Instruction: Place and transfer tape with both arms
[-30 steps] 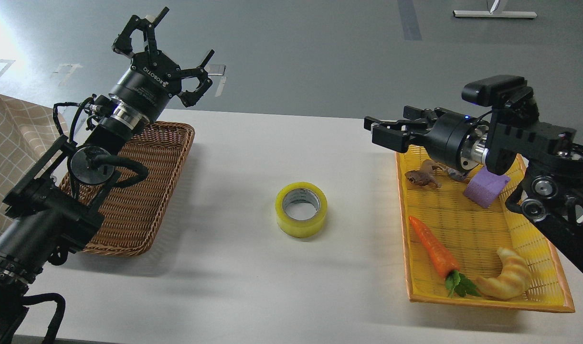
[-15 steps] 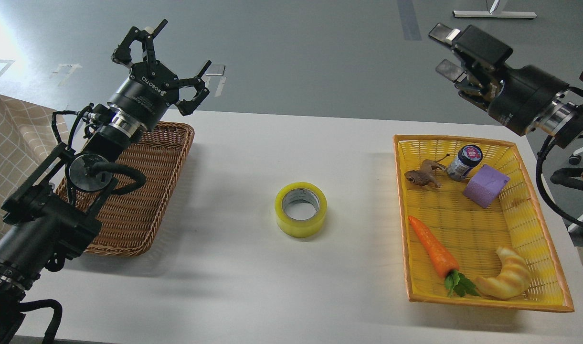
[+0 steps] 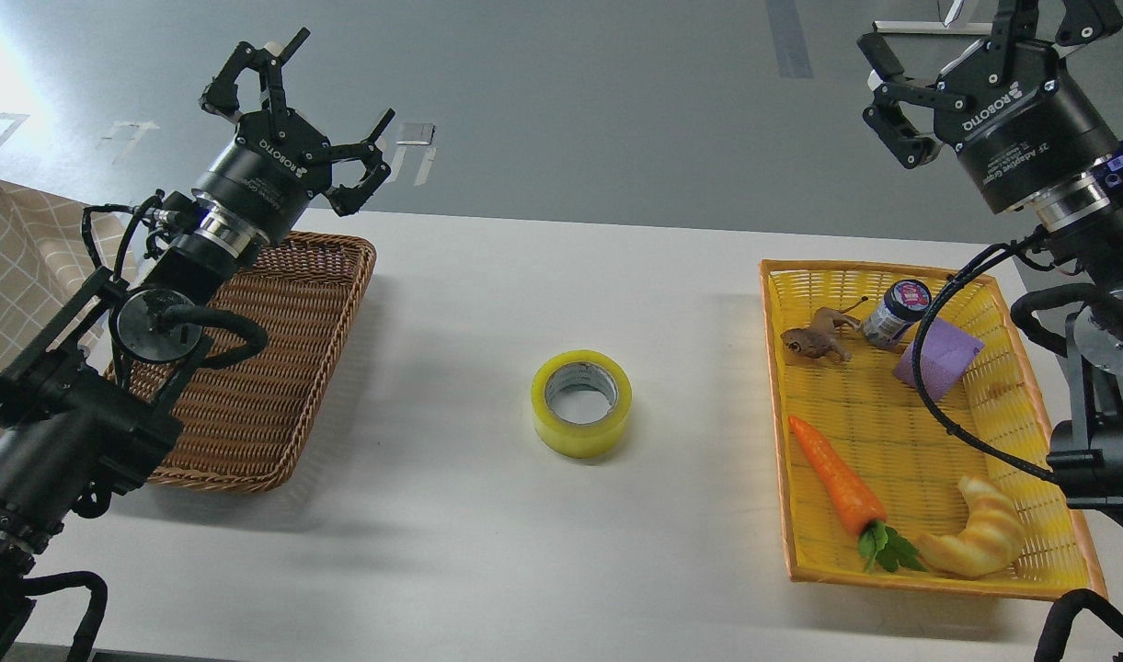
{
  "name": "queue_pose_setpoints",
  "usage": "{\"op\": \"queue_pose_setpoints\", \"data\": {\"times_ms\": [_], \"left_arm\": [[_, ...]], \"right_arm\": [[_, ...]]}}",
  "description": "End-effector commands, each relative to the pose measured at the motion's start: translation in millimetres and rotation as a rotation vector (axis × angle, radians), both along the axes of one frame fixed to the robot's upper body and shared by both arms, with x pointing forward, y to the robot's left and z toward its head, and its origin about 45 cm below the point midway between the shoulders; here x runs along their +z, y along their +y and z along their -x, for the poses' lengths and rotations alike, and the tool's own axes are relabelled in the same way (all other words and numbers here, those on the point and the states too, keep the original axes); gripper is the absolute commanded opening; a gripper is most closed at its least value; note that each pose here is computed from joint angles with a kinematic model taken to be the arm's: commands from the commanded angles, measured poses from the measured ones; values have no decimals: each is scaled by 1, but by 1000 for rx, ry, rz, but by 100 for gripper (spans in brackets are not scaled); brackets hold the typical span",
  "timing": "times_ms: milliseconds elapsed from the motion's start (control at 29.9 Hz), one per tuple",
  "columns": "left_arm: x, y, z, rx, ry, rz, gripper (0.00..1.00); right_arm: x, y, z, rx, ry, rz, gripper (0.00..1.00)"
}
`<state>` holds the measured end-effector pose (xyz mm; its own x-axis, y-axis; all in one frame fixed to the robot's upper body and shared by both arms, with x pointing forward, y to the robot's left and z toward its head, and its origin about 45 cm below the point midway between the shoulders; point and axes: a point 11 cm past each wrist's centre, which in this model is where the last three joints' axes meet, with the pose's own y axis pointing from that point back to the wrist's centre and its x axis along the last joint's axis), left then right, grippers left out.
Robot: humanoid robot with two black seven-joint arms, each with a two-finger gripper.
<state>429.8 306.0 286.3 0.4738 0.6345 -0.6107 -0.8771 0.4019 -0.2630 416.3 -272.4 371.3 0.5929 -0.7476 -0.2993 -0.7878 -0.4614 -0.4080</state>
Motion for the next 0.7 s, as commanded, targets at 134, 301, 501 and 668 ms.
{"op": "queue_pose_setpoints", "data": {"times_ms": [134, 301, 501, 668], "left_arm": [[4, 2, -2, 16, -11, 39, 98], [5, 4, -2, 21, -14, 35, 98], [1, 8, 0, 25, -4, 18, 98], [3, 11, 0, 33, -10, 25, 98]], "right_arm": [[-6, -16, -7, 56, 58, -345, 100], [-29, 2, -4, 91, 114, -435, 100], [-43, 6, -1, 105, 165, -413, 100], [-54, 5, 4, 103, 195, -385, 100]]}}
